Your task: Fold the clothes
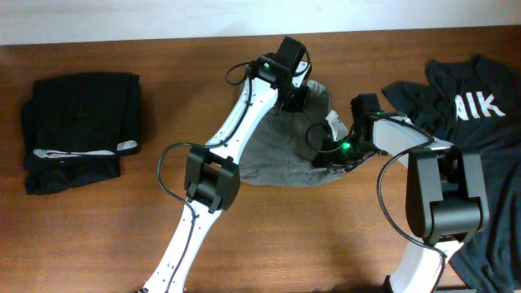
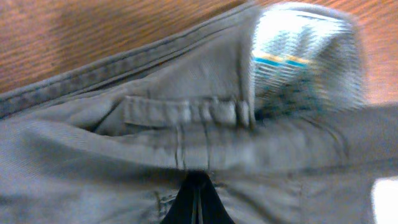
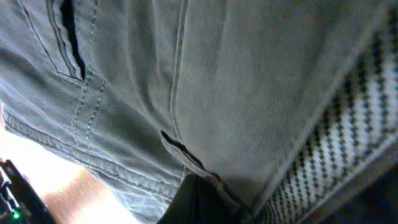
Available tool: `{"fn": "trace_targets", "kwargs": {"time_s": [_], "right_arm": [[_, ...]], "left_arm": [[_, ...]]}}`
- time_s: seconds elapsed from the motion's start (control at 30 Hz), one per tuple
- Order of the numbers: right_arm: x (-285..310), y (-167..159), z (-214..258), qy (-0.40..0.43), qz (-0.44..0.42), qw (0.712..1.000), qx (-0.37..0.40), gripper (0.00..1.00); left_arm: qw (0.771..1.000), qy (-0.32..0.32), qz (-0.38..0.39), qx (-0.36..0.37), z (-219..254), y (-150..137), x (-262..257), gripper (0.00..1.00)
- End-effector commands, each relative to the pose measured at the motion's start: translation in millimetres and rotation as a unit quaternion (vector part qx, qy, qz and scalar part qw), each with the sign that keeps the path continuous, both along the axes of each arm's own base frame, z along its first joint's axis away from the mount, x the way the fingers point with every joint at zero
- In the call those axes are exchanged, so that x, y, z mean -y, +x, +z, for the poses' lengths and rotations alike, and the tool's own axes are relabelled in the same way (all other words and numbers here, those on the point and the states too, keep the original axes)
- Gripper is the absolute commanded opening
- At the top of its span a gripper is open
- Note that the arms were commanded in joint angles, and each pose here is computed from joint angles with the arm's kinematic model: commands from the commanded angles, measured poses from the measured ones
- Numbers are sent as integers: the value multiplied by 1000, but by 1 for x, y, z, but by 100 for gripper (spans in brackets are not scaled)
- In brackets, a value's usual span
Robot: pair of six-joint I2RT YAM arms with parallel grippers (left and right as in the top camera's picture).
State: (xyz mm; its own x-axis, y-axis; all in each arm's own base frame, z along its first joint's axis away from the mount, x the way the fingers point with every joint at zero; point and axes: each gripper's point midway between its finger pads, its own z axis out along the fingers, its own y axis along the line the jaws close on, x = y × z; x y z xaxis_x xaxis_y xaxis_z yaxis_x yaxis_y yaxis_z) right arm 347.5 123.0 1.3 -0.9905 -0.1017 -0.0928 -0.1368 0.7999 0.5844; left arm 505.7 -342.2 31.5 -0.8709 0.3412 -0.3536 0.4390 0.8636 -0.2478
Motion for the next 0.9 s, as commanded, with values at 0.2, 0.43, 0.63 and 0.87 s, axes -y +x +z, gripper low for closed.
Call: {"fn": "trace_targets", "kwargs": {"time_s": [0.2, 0.43, 0.63, 0.87], "right_arm": [[13, -27, -22, -54, -13, 997, -59, 4], [13, -19, -10, -53, -14, 997, -48, 4], [13, -20, -10, -53, -14, 997, -50, 4], [15, -21, -11, -61, -14, 997, -53, 4]], "left_arm": [[996, 6, -6, 89, 42, 32, -11, 0], [993, -50, -28, 107, 89, 25, 6, 1], [992, -100, -65, 48, 68, 6, 25, 1], [991, -113, -78, 0, 25, -3, 34, 1]]}}
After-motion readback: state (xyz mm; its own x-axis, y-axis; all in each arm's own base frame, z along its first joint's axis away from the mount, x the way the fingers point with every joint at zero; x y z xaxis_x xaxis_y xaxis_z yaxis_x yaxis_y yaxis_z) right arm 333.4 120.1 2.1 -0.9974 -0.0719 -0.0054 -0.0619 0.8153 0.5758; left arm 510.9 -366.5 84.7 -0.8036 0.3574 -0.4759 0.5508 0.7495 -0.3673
